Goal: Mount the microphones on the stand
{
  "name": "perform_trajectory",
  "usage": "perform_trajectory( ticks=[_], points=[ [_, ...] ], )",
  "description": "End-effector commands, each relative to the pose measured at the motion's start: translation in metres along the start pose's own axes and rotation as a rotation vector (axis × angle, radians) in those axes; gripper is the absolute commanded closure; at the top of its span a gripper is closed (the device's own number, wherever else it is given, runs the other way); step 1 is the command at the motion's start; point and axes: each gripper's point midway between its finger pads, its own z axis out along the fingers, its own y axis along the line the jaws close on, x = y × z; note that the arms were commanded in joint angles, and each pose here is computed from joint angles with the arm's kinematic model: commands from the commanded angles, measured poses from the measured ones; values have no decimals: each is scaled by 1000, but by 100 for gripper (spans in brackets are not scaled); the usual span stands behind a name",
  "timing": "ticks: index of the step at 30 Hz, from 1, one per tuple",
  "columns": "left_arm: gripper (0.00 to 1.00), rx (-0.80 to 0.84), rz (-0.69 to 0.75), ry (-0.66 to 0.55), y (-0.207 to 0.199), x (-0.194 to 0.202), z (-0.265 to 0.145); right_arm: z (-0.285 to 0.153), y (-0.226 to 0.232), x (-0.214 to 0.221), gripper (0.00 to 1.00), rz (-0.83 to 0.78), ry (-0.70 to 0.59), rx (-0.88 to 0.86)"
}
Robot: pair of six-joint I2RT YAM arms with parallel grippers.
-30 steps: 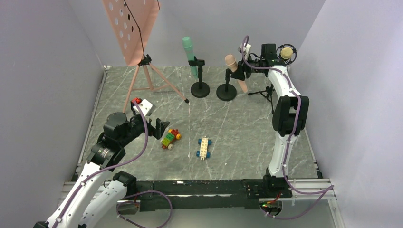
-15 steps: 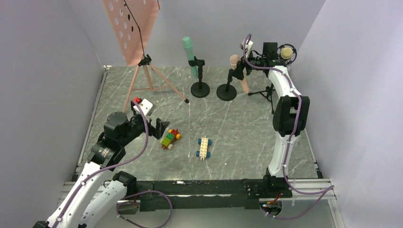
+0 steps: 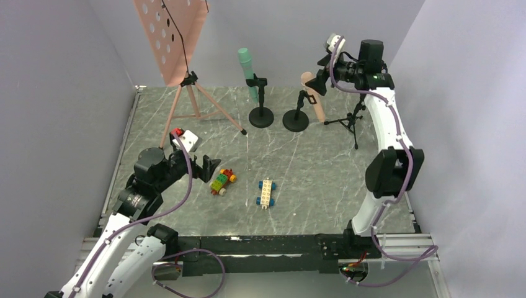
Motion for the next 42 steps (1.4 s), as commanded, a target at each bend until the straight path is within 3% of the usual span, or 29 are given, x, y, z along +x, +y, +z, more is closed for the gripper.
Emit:
perform_trajectory(
  ticks=[1,8,14,22,28,32,42],
  points=[
    [1,-16,5,-58,2,-16,-7,-31,24,-27,0,-30,-9,21],
    [1,-101,-29,7,17,-7,-4,-95,72,-32,0,58,-50,131],
    [1,-185,-53,17,31,-7,-7,-152,101,-13,0,329,-79,229],
    [1,-327,-133,16,57,-6,-28,-201,111,42,0,481,24,667],
    [1,-486,-229,26,87,15,-42,-208,122,49,0,488,-7,716],
    [1,-540,-210,67,95,25,-48,-211,124,54,0,454,1,730],
    [1,-459,-155,19,84,16,-46,-210,115,85,0,552,-26,810]
  ],
)
